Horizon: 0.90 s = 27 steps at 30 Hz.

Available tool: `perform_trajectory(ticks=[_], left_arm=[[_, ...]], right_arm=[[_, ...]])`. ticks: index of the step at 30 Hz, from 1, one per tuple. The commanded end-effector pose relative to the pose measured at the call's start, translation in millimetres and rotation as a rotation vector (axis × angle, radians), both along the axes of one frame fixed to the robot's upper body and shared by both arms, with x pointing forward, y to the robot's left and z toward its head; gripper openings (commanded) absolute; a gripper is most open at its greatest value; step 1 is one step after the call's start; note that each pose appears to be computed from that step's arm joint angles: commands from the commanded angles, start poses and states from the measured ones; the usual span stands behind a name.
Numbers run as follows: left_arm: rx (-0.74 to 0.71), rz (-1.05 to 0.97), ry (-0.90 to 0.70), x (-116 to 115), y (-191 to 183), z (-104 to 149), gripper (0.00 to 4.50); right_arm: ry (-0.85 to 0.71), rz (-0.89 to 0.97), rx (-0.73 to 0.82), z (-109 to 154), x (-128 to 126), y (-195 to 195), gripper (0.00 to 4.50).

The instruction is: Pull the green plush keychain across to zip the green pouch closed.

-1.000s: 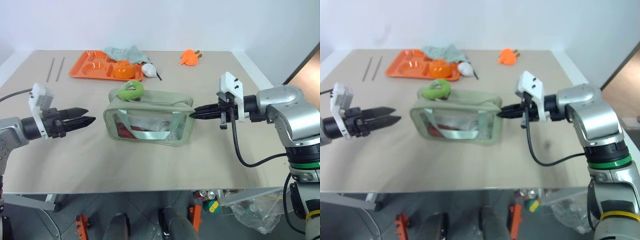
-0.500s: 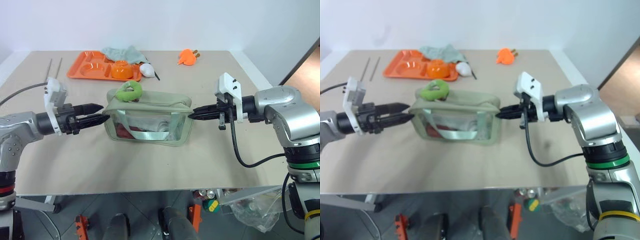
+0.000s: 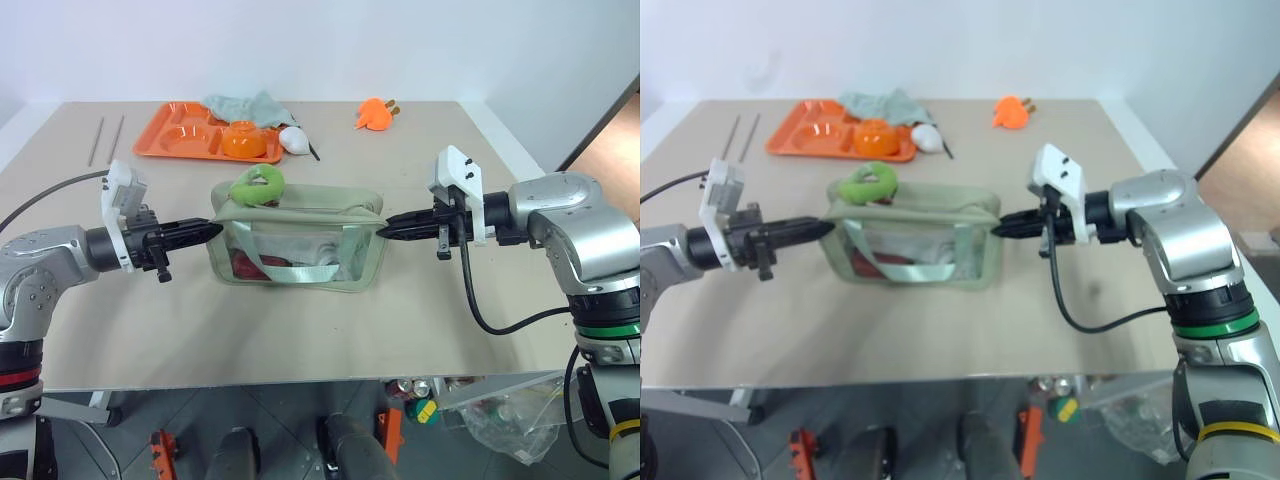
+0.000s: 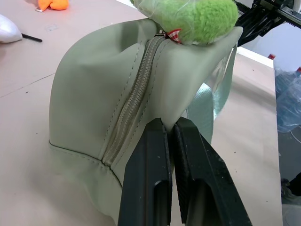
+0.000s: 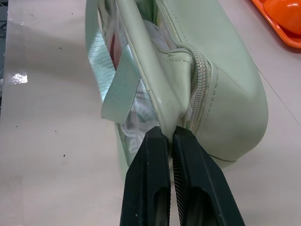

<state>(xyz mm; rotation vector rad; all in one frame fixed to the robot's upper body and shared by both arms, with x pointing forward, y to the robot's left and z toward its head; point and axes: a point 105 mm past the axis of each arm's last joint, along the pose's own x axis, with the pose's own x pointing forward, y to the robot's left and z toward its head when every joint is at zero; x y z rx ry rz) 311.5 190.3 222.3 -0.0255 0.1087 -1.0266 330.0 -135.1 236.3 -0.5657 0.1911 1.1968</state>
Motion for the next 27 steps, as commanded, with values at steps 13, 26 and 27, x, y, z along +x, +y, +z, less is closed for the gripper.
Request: perform_trajectory(ticks=[13, 26, 27], left_arm=[[-0.072, 0.039, -0.066, -1.1, 2.4, 19.6, 0.00], [-0.071, 0.033, -0.078, -2.2, -1.7, 21.0, 0.00], [-0.071, 0.034, -0.079, -2.4, -1.6, 21.1, 0.00]], right_arm=[[-0.049, 0.111, 0.071, 26.3, -27.4, -3.8, 0.72], [-0.213, 0.017, 0.095, 56.9, -10.4, -29.2, 4.45], [-0.250, 0.004, 0.118, 65.8, -7.3, -31.0, 4.45]])
